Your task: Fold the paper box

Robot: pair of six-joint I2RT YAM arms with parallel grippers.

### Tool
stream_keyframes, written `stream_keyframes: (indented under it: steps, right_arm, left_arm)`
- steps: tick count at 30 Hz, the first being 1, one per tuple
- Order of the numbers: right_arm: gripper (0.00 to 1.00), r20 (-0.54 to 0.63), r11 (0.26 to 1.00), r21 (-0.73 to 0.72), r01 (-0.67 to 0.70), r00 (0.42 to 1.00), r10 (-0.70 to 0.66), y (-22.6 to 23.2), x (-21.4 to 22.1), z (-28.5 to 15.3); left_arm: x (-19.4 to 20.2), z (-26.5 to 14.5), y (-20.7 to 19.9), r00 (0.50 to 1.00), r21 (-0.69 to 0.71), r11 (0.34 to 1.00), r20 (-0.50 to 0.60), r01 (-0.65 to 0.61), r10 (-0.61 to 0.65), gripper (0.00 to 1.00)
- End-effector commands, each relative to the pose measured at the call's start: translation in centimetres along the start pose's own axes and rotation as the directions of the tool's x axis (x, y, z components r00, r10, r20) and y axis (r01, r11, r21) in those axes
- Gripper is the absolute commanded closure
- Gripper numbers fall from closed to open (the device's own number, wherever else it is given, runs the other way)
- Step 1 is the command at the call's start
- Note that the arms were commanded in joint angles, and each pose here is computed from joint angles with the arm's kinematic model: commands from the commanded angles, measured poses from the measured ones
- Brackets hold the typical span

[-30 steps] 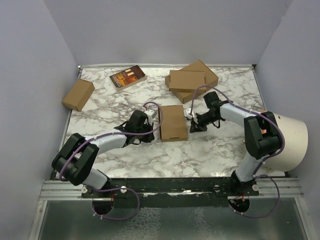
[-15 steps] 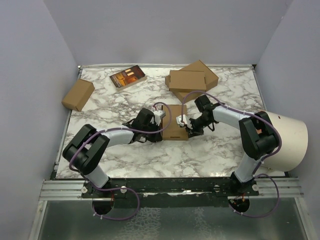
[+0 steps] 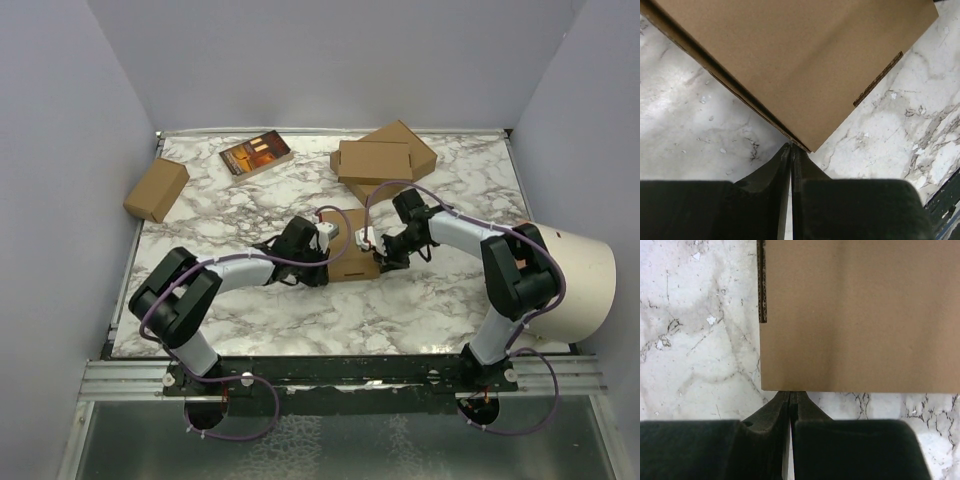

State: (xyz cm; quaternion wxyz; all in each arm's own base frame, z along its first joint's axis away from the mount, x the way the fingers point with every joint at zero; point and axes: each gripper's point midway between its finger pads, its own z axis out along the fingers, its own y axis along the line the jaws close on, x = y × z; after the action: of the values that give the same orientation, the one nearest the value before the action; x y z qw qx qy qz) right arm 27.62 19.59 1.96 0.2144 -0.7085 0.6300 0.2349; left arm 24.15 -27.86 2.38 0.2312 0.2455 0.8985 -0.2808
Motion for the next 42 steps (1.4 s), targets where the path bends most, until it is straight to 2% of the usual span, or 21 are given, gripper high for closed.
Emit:
stream_keyframes:
  steps: [1,9,13,17,23,28,33,42]
  right_arm:
    - [0.95,0.140,0.996,0.043,0.072,0.987,-0.077,-0.7,-1.9,-1.4]
    - [0.91,0.154,0.995,0.087,0.046,0.986,-0.059,-2.0,-1.4,-2.7]
    - [0.87,0.120,0.991,0.130,0.025,0.992,-0.041,-4.3,-1.0,-3.0]
    - [0.87,0.066,0.984,0.174,0.031,0.997,-0.043,-8.6,-0.9,-3.4]
    - [0.88,0.028,0.979,0.192,0.075,0.996,-0.082,-12.9,-1.0,-3.0]
    - [0.88,-0.028,0.975,0.196,0.110,0.994,-0.106,-14.4,0.5,-2.1]
    - [0.89,-0.011,0.972,0.193,0.135,0.991,-0.135,-15.0,0.1,-1.4]
    - [0.92,0.060,0.961,0.151,0.231,0.968,-0.242,-13.5,-5.6,1.7]
  left_arm:
    - [-1.9,-1.5,-1.8,0.995,0.024,0.999,0.095,-0.035,0.033,0.90]
    - [-2.5,-4.6,1.9,0.987,-0.104,0.995,0.157,-0.010,0.027,0.84]
    - [-4.8,-5.1,5.0,0.970,-0.180,0.984,0.242,0.010,0.034,0.85]
    - [-8.5,-5.0,7.4,0.948,-0.195,0.981,0.314,0.018,0.045,0.88]
    - [-10.8,-1.4,10.3,0.965,-0.185,0.983,0.252,-0.021,0.068,0.90]
    - [-11.7,1.2,10.9,0.971,-0.155,0.987,0.227,-0.046,0.081,0.92]
    - [-12.5,3.3,10.7,0.975,-0.106,0.993,0.211,-0.047,0.069,0.94]
    - [-13.4,5.8,5.2,0.970,-0.013,0.989,0.193,-0.148,0.148,0.96]
